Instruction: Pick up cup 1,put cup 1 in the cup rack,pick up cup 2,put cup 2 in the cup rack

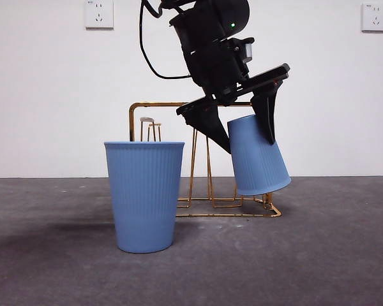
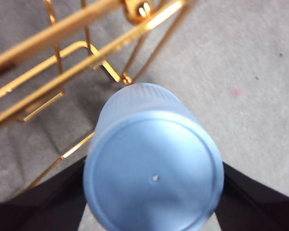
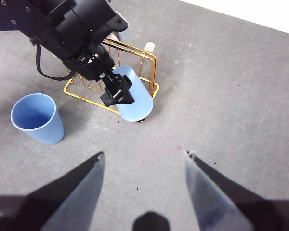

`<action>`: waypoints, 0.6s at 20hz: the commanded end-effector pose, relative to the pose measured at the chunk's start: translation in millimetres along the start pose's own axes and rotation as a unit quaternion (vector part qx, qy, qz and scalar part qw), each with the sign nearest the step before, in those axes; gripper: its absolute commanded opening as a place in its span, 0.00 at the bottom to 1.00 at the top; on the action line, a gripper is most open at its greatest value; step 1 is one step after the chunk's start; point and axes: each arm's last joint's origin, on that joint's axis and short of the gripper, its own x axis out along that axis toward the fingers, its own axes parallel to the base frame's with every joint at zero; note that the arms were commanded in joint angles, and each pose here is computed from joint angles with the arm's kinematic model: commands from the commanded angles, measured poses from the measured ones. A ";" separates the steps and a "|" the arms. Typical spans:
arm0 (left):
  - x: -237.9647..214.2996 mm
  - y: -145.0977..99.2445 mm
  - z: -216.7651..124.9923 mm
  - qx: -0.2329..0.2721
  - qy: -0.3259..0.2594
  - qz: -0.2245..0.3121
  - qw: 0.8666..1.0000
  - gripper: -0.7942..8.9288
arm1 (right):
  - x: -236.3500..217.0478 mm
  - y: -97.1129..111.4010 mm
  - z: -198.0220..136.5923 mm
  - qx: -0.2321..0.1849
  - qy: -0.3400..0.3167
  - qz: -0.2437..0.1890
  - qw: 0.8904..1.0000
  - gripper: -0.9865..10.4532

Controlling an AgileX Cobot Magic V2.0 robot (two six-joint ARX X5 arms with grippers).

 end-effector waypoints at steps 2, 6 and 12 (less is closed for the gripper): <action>9.6 0.6 -3.5 -0.002 0.022 -0.005 1.000 0.55 | 1.6 0.3 -1.8 -0.005 0.007 0.001 1.000 0.33; 2.1 -1.2 0.8 -0.001 0.020 -0.006 1.000 0.61 | 1.6 0.4 -1.8 -0.007 0.007 0.003 1.000 0.33; -13.4 -5.1 9.4 0.000 0.010 -0.008 1.000 0.61 | 1.6 0.4 -1.8 -0.007 0.007 0.003 1.000 0.33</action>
